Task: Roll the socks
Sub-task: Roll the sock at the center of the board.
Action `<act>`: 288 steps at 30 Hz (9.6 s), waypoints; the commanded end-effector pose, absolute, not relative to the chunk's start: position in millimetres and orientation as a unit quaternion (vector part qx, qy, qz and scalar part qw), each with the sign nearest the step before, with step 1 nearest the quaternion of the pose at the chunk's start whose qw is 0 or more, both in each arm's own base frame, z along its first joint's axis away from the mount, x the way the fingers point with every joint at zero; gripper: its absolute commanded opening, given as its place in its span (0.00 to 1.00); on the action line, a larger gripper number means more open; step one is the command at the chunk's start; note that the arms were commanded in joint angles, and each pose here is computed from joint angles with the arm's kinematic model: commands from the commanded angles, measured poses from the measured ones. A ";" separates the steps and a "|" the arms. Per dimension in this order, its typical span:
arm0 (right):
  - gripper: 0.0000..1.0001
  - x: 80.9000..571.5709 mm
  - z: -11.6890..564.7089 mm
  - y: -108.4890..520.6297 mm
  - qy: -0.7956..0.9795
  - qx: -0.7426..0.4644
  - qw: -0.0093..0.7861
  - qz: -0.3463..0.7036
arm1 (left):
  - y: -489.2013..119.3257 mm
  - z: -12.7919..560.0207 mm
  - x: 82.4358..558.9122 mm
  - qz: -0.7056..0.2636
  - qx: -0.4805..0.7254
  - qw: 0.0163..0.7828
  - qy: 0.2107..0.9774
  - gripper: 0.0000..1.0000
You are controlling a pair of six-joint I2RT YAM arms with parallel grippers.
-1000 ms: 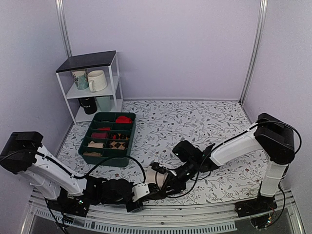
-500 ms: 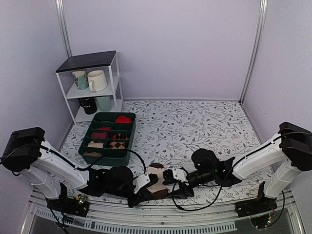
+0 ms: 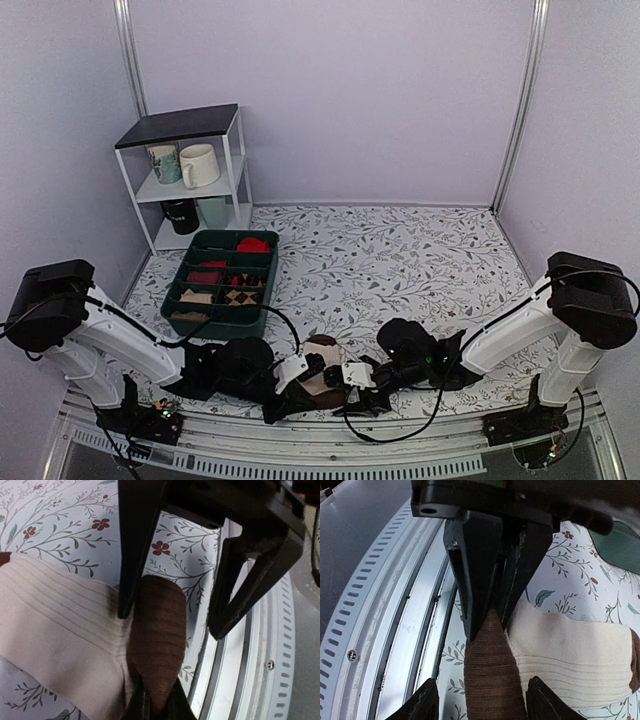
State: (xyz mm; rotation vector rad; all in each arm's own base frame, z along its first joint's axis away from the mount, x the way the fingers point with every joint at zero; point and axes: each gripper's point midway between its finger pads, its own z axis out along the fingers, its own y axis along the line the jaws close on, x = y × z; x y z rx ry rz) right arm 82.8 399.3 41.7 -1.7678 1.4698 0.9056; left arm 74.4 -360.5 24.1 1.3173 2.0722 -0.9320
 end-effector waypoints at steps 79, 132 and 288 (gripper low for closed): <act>0.61 100.2 61.9 398.3 0.606 -0.625 0.374 0.321 | -319.1 -17.9 68.6 -0.272 0.482 0.183 0.813 0.00; 0.15 90.1 -30.9 392.8 0.760 -0.566 -0.026 0.318 | -336.8 58.4 91.3 -0.260 0.534 0.398 0.699 0.91; 0.14 86.5 -35.0 374.9 0.770 -0.490 -0.032 0.407 | -336.9 36.6 86.6 -0.181 0.549 0.431 0.693 0.40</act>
